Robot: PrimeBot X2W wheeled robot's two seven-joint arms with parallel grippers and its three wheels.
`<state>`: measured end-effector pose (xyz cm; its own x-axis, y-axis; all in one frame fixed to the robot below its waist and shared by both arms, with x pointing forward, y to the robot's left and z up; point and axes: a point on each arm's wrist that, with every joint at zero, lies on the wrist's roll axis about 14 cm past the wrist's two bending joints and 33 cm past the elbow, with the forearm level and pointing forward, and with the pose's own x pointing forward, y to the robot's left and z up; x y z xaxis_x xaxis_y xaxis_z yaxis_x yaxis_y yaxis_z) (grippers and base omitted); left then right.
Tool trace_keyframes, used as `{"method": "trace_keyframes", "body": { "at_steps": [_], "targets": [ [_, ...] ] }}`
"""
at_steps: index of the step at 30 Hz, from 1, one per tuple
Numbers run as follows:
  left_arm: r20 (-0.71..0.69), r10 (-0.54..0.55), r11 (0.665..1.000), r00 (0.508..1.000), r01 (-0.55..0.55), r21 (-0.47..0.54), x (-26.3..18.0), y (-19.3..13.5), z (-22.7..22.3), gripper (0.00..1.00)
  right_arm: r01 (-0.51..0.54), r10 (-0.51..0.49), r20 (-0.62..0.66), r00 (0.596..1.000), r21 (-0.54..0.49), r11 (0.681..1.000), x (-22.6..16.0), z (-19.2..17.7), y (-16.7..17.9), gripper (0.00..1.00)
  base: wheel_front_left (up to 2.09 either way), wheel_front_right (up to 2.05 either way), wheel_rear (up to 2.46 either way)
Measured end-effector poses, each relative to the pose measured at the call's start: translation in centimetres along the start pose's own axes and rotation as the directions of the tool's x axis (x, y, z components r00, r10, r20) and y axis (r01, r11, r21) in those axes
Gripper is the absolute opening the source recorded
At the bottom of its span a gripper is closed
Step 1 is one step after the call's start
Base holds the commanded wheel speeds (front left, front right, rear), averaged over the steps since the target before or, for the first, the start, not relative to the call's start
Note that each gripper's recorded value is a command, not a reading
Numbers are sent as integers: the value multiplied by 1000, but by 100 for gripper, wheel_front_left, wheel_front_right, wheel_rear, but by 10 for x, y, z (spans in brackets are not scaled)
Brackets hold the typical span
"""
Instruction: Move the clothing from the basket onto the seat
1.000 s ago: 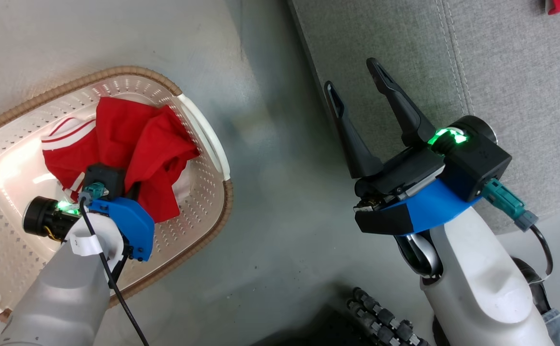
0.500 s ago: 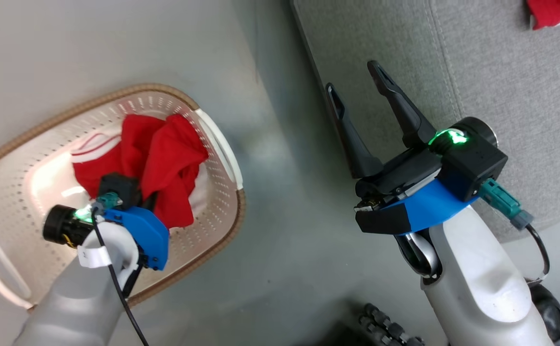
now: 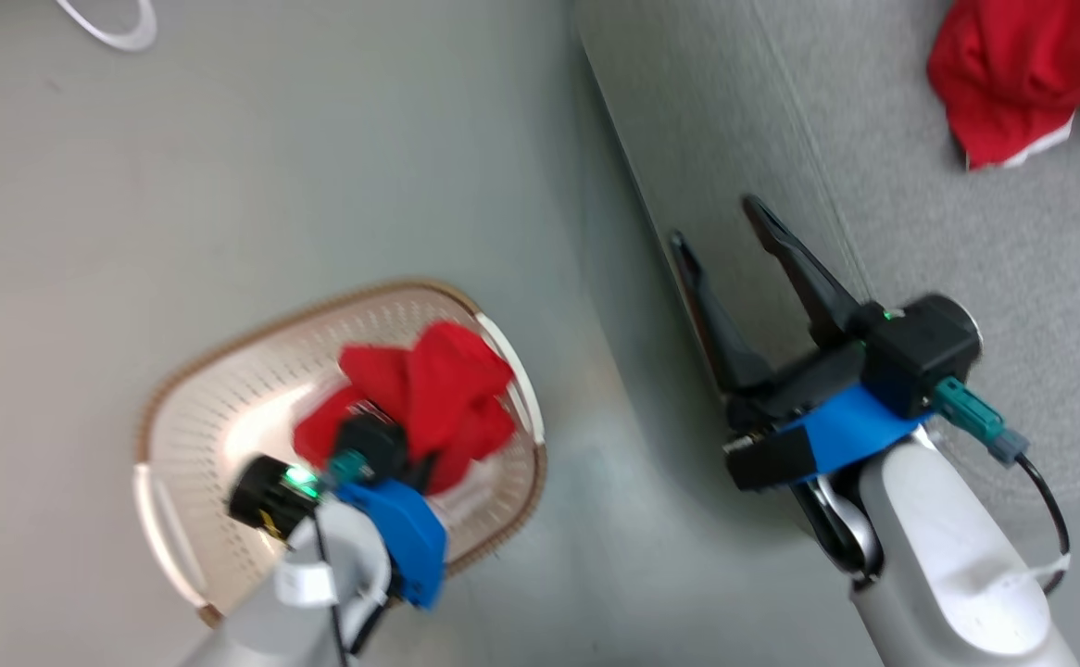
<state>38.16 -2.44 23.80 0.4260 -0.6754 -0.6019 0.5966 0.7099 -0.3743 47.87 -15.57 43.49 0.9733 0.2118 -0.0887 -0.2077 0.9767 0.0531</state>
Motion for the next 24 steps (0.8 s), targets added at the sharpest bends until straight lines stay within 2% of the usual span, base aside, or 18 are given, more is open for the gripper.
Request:
{"method": "trace_keyframes", "body": {
  "at_steps": [11,24],
  "targets": [
    [186,5,994,982,-24,103,-63,-52,55,0,-31,30,57,998,15,999,-44,43,23,100,0,0,0],
    [438,11,976,899,-106,193,-125,-86,127,0,-154,150,143,978,14,988,-74,86,78,100,0,0,0]
  ]
}}
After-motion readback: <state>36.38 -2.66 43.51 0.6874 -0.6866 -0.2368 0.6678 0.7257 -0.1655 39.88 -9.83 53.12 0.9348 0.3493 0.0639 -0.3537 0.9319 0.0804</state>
